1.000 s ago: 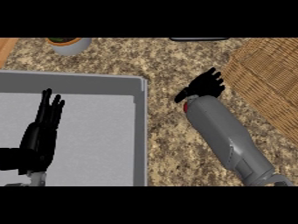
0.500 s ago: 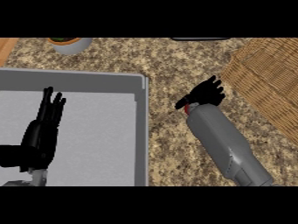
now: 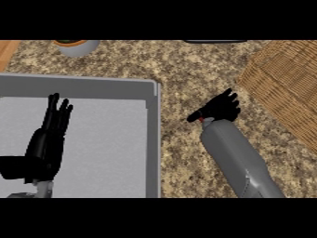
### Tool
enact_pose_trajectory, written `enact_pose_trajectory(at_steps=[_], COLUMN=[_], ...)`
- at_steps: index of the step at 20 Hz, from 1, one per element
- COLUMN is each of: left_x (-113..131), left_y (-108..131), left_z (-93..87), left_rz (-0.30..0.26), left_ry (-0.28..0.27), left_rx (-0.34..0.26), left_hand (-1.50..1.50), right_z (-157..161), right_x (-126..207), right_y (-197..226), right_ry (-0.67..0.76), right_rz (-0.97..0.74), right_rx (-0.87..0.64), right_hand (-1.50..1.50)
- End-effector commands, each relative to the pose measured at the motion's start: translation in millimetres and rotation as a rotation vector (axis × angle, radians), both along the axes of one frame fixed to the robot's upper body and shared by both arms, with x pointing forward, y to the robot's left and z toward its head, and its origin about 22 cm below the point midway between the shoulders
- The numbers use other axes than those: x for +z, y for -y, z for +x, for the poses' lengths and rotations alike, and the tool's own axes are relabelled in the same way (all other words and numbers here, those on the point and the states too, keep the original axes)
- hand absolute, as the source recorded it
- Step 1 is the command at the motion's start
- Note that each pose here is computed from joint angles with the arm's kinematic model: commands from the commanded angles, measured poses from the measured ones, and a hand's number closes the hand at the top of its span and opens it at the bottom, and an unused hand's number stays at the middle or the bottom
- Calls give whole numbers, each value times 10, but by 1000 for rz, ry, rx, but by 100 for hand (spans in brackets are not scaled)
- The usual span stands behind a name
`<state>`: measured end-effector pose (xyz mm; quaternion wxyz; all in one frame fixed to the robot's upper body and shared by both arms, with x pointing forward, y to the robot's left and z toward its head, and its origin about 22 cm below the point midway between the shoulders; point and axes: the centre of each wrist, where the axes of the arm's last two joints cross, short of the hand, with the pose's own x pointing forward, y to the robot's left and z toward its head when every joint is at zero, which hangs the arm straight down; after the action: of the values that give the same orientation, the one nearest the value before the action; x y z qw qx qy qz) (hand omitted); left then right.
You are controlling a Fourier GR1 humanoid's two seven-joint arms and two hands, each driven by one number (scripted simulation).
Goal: Pick the tomato from the cutting board and place it in the basket
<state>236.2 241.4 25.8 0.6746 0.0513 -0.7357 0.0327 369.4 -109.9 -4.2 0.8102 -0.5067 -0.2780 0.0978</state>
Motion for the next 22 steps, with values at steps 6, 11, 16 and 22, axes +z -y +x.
enact_pose_trajectory(at_steps=[6,11,16,22], left_x=[120,11,122,-67], left_y=[131,118,197,115], left_z=[107,19,79,46], left_rz=[2,-1,-5,8], left_ry=[14,15,10,9], left_rx=[-25,-38,-31,-32], left_hand=[0,0,0,0], right_z=[21,-223,-87,-157], right_x=[42,-149,-73,-139], right_y=[-6,68,261,169], right_ry=[-101,-101,-76,-179], right_rz=[19,28,31,5], right_rx=[-183,-183,-202,-70], right_hand=[-150,-150,-150,150])
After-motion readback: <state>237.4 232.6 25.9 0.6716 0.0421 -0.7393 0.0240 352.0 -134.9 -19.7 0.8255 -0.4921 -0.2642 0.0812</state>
